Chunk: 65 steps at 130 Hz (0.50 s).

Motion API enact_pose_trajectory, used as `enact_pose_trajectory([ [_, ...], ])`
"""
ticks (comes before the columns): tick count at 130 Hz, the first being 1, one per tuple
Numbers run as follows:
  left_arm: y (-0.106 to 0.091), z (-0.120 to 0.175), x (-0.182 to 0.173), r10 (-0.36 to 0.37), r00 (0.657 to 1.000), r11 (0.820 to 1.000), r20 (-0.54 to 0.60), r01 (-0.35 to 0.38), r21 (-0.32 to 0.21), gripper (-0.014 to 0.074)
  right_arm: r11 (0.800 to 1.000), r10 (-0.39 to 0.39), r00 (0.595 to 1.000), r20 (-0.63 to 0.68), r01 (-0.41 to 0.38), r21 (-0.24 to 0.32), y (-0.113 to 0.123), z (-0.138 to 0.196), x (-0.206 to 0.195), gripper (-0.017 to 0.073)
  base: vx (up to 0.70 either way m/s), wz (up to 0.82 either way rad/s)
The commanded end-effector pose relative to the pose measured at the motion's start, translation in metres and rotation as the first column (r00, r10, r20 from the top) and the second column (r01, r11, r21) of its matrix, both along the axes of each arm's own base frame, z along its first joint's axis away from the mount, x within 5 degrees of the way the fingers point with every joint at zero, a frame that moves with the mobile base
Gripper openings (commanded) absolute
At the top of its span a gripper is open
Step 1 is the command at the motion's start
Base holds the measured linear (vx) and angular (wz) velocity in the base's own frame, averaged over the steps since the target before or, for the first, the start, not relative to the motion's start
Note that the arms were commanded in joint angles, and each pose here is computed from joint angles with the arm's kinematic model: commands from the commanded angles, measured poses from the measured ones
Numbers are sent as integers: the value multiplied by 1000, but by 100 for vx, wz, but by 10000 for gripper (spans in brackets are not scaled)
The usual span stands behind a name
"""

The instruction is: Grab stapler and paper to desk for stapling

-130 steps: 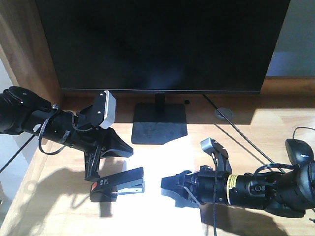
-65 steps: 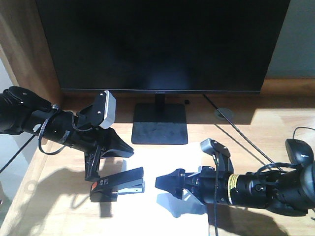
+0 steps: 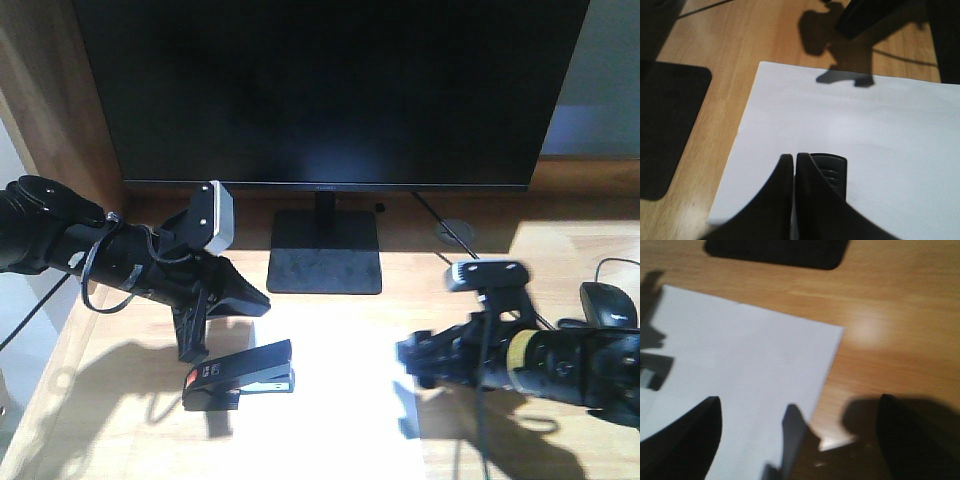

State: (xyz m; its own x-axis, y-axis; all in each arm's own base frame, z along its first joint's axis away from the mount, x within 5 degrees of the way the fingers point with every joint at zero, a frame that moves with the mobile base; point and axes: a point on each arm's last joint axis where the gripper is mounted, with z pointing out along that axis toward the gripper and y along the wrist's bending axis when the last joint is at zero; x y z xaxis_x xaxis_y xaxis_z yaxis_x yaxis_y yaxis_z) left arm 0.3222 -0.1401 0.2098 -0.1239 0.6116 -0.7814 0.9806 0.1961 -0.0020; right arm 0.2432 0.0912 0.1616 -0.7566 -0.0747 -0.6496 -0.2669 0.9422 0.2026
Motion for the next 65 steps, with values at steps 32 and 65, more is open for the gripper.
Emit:
enact_pose_trajectory([
  [32,7,19,13,341,935,939,-96,-343,-3,-7,936,-185,938,293,259,-237,-44,70,-14,148,0,0],
  [65,23,39,21,586,810,810,-33,-586,1,-8,935,-203,885,420,302,-186,-52,103,-32,-11,0,0],
])
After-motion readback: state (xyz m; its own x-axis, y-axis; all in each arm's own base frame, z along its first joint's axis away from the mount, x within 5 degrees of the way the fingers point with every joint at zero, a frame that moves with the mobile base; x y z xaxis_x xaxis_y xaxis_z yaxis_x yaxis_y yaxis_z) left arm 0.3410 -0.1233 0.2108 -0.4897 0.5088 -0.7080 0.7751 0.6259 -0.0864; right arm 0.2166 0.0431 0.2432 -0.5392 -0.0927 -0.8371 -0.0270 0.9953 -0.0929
